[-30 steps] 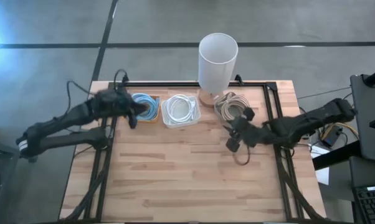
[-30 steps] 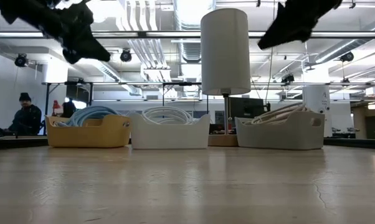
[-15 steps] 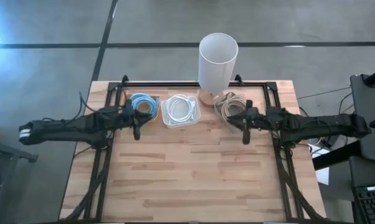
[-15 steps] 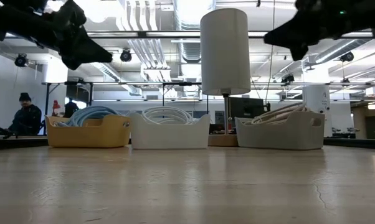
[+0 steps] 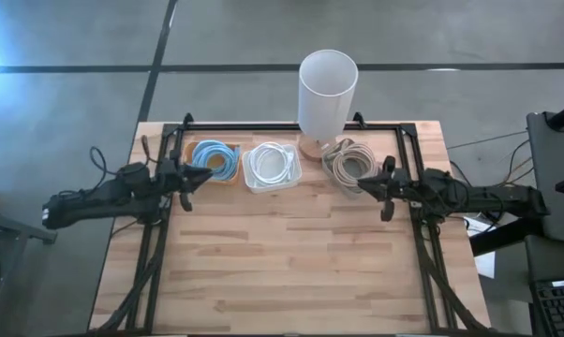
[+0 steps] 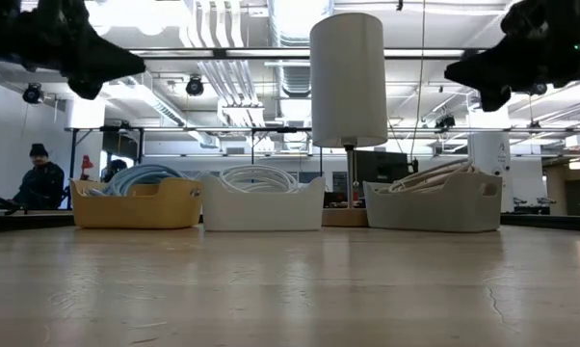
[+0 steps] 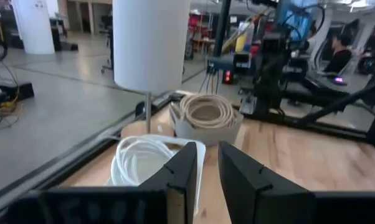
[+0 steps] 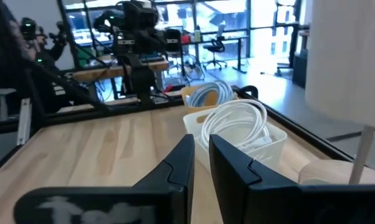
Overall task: Pick & Place USB Port
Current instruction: Return to Home Position
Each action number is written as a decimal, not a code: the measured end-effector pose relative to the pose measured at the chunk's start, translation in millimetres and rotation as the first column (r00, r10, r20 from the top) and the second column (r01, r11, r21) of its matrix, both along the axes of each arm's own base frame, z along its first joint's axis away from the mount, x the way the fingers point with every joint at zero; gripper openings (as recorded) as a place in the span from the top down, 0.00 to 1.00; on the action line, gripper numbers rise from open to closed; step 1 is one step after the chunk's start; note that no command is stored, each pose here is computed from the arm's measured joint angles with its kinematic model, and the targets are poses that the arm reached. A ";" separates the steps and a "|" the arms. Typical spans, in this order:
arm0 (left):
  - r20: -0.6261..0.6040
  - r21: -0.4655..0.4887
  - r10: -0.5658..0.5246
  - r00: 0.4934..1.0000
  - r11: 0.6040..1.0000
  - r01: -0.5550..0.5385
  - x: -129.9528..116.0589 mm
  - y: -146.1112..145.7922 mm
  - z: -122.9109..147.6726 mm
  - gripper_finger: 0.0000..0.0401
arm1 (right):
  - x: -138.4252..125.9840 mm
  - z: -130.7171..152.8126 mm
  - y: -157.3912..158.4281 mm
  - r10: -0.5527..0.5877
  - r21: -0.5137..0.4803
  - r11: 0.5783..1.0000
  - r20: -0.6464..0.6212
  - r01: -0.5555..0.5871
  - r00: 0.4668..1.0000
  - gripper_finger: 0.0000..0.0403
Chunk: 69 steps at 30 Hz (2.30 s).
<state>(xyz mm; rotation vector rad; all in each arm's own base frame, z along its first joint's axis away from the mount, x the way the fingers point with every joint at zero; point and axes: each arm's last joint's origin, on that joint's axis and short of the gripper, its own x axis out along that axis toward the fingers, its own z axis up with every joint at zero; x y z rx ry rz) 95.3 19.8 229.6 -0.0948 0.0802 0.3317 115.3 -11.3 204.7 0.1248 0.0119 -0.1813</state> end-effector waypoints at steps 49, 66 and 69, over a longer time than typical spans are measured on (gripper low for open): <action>0.097 0.007 -0.022 0.995 1.000 0.021 2.5 -0.1 -63.6 0.81 | -10.3 -47.4 1.6 0.033 -0.065 0.997 -0.099 -0.039 0.995 0.88; 0.097 0.007 -0.021 0.995 1.000 0.021 2.5 -0.1 -63.8 0.81 | -10.3 -47.4 1.6 0.032 -0.065 0.997 -0.099 -0.039 0.995 0.88; 0.097 0.007 -0.021 0.995 1.000 0.020 2.5 0.0 -63.8 0.81 | -10.3 -47.4 1.6 0.032 -0.065 0.997 -0.099 -0.039 0.995 0.88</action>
